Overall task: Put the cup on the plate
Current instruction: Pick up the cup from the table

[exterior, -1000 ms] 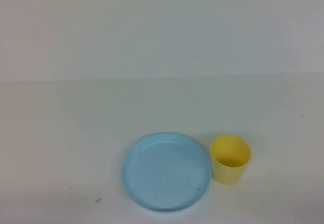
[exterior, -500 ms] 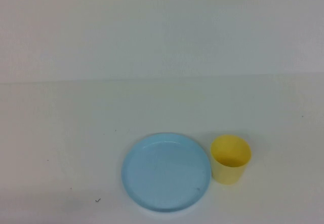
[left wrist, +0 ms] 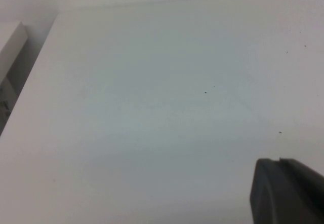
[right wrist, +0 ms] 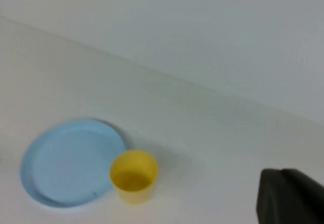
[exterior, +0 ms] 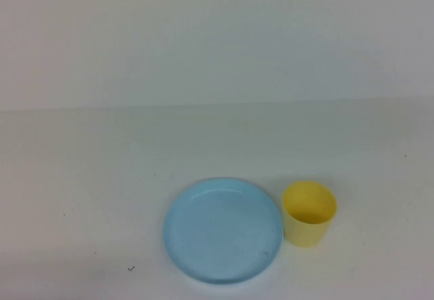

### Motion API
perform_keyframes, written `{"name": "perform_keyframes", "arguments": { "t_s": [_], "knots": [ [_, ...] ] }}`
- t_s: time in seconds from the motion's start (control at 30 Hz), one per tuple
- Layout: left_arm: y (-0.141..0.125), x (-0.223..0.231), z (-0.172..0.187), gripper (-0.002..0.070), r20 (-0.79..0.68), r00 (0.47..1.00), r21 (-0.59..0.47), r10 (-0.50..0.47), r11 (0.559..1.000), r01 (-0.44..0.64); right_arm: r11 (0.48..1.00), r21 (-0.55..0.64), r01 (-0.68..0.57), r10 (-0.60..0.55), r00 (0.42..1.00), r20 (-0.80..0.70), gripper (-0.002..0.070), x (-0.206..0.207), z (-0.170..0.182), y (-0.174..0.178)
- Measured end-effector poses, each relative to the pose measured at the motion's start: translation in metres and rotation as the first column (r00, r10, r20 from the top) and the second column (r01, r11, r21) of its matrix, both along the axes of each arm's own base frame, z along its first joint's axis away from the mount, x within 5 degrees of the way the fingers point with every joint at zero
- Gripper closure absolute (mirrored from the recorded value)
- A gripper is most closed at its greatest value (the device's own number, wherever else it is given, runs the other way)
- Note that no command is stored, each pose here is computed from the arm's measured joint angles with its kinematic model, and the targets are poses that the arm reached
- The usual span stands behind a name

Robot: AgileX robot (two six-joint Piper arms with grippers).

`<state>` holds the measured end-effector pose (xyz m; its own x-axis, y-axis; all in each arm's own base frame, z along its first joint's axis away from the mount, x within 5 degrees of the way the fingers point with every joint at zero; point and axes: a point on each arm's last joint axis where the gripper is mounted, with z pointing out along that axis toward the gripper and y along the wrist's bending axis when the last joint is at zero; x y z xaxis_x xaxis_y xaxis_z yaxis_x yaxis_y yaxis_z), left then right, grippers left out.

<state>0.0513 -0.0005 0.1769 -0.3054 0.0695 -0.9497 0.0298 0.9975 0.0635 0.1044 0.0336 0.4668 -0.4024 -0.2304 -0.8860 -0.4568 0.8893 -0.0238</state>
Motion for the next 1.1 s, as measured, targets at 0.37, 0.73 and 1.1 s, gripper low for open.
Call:
{"name": "perform_keyframes", "arguments": {
  "t_s": [0.37,0.73,1.1],
  "knots": [
    [0.0,0.0,0.0,0.0675,0.0,1.0,0.0,0.0,1.0,0.0,0.997,-0.052,0.062,-0.079,0.899,-0.431,0.0676,0.105,-0.043,-0.007],
    [0.0,0.0,0.0,0.0675,0.0,1.0,0.0,0.0,1.0,0.0,0.96,-0.206,-0.192,0.006,0.746,-0.666,0.0676,0.174,-0.129,0.069],
    [0.0,0.0,0.0,0.0675,0.0,1.0,0.0,0.0,1.0,0.0,0.965,-0.171,-0.197,0.005,0.669,-0.743,0.052,0.224,-0.206,0.102]
  ]
}}
